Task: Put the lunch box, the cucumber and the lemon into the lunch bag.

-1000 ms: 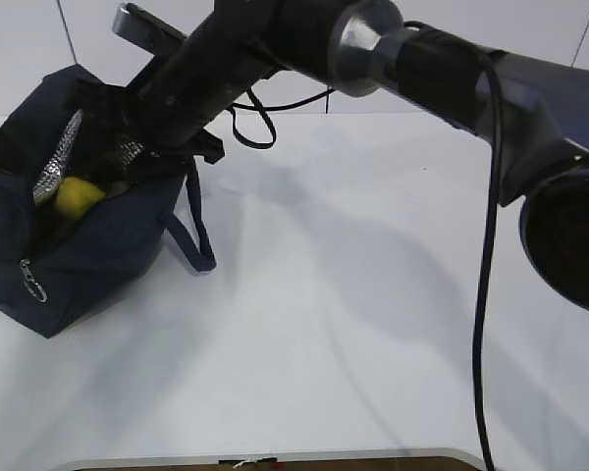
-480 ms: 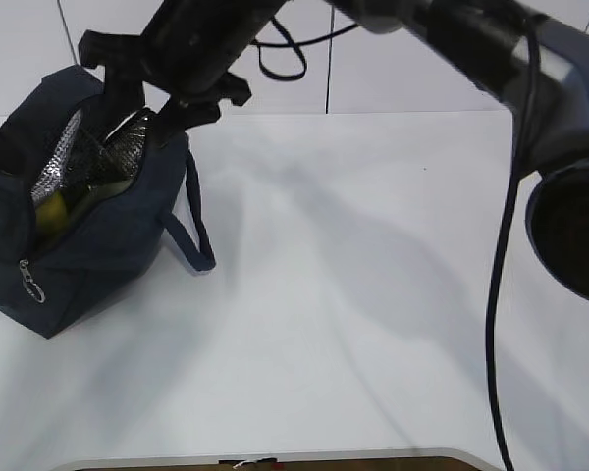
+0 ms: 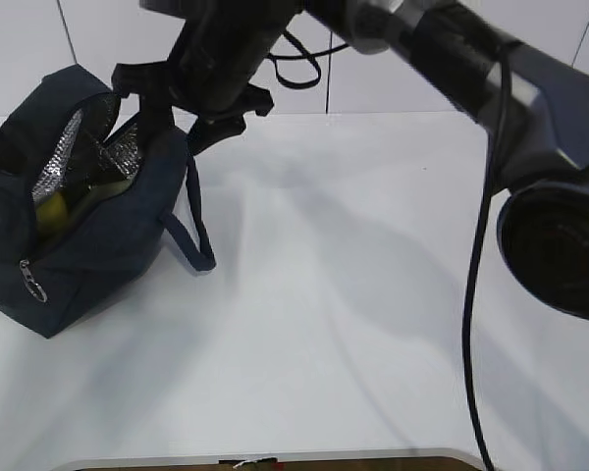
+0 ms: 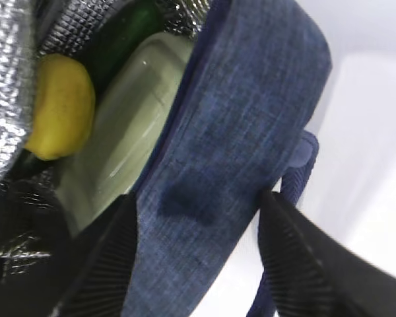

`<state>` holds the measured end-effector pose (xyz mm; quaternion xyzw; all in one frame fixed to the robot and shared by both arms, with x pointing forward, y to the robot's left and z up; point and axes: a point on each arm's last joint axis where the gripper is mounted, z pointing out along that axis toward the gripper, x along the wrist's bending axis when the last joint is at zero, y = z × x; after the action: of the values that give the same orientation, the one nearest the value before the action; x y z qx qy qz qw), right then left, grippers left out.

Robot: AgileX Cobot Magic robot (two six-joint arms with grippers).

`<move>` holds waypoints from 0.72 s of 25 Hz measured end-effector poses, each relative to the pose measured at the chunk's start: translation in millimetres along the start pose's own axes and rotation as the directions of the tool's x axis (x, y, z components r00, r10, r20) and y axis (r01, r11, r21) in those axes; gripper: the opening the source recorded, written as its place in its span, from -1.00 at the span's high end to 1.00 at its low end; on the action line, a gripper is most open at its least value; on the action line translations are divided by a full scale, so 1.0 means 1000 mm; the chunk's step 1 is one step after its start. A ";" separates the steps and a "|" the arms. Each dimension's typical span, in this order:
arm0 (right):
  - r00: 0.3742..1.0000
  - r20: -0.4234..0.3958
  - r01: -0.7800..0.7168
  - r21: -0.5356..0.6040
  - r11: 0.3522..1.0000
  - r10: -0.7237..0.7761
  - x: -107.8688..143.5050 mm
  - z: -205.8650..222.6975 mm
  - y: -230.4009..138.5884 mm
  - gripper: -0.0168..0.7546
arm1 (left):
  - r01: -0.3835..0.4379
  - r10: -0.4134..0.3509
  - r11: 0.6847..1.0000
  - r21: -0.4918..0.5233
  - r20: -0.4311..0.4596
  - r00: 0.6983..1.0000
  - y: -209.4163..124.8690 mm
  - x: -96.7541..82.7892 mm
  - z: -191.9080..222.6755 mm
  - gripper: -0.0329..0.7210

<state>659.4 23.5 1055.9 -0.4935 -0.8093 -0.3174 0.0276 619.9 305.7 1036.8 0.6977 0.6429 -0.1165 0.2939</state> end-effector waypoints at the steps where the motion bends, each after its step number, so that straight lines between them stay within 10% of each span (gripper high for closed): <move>1: 1.000 -0.004 -0.011 0.014 1.000 0.011 -0.002 0.007 -0.002 -0.25 | 0.000 0.000 1.000 0.000 0.000 1.000 0.000 0.000 0.000 0.89; 18: 0.999 0.019 -0.028 0.052 0.998 0.027 -0.011 0.028 -0.008 -0.25 | -0.006 0.006 1.000 0.007 -0.014 1.000 -0.001 0.001 0.000 0.89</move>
<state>666.4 27.6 1025.6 -0.5065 -0.8107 -0.2914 0.0372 619.5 306.8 1036.0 0.7014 0.6425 -0.1129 0.2871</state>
